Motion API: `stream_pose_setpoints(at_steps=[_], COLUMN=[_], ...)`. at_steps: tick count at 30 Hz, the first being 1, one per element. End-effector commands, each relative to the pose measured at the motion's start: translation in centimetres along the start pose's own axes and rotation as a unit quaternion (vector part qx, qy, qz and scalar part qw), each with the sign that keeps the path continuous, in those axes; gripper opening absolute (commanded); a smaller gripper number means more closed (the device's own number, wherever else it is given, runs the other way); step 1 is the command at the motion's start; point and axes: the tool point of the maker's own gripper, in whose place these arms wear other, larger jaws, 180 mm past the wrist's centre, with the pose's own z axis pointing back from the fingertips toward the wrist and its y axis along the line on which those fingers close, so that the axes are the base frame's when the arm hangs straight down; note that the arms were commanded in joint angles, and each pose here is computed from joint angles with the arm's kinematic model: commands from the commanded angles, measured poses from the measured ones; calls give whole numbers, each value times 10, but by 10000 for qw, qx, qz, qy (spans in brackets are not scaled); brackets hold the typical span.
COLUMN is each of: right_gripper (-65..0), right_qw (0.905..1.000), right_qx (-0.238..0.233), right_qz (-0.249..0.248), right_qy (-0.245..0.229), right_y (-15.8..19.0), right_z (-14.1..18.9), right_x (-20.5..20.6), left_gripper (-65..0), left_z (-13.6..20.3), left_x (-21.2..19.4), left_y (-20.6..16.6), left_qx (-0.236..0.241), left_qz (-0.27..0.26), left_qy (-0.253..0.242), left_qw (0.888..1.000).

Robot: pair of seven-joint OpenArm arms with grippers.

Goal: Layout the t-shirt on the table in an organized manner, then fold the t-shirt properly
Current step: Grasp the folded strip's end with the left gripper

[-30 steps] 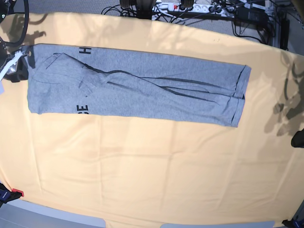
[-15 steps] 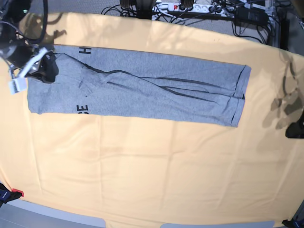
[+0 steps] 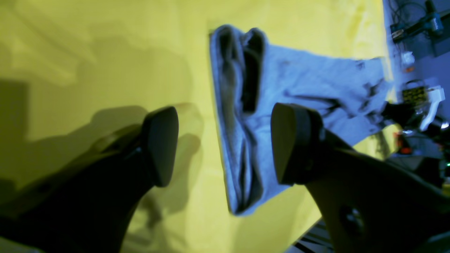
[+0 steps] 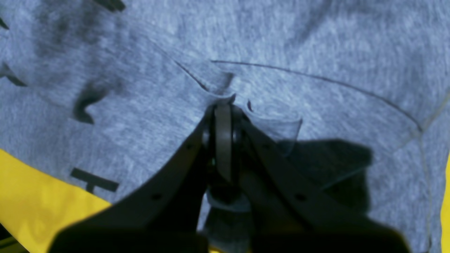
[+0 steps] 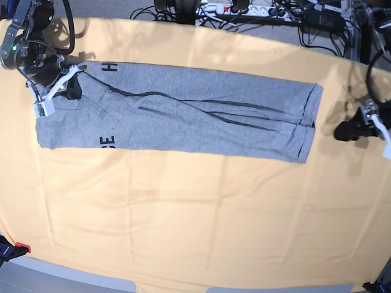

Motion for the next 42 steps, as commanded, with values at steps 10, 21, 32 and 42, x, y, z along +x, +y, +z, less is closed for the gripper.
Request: stream_pose_setpoints(at_steps=[10, 21, 32, 42], right_gripper=[-650, -650, -650, -650], right_qw=[9996, 9997, 9997, 9997], right_qx=[-16, -15, -7, -6], right_qz=[73, 75, 71, 71], right_qy=[257, 248, 244, 240], right_y=[-2, -2, -1, -1], right_z=[2, 2, 2, 2], right_x=[-7, -7, -7, -7], left_gripper=[-220, -220, -466, -650], left_z=[-33, -73, -82, -83], left_x=[-16, -60, -51, -41], left_y=[-9, -31, -41, -42], left_qx=[-144, -502, -672, -671], left_qz=[77, -45, -176, -244], left_qy=[53, 1038, 1038, 937], left_qw=[9999, 9933, 9922, 9930])
